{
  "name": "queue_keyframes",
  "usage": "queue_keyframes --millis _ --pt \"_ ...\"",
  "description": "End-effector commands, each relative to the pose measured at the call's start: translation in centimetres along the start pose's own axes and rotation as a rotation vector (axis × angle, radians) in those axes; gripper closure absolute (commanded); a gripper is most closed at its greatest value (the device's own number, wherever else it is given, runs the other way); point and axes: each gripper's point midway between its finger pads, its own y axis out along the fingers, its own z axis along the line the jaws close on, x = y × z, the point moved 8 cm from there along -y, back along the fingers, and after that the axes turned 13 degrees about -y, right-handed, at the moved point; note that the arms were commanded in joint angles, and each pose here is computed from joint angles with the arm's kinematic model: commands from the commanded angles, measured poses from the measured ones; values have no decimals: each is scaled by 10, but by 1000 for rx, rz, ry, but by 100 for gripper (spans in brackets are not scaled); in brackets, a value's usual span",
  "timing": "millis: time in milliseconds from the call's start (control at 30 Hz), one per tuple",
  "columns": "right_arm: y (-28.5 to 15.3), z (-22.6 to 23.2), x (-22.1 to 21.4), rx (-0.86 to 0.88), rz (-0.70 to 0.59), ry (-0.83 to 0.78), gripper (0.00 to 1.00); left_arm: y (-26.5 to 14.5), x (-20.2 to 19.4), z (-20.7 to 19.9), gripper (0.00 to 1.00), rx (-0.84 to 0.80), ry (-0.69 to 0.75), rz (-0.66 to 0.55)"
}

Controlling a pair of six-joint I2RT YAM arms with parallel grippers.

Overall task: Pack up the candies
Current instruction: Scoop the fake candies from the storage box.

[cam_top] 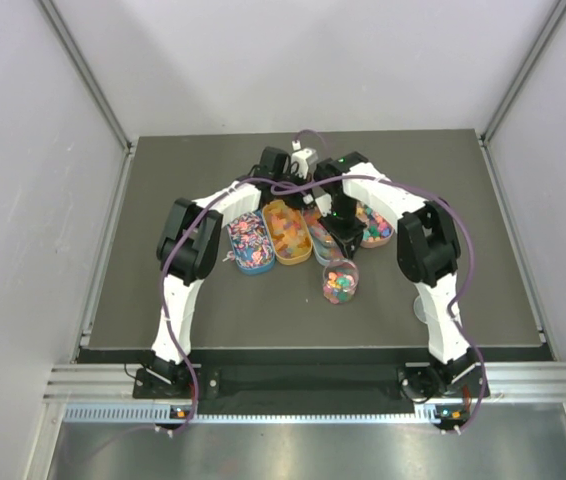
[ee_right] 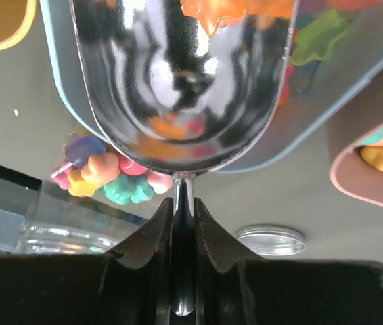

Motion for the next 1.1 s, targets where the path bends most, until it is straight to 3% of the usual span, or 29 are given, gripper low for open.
queue_keyframes --millis 0,1067 --pt "10 15 12 3 -46 -27 100 11 3 -20 100 -93 54 -9" --pt "7 -23 72 -190 -213 -13 100 15 8 -24 100 -132 29 -22"
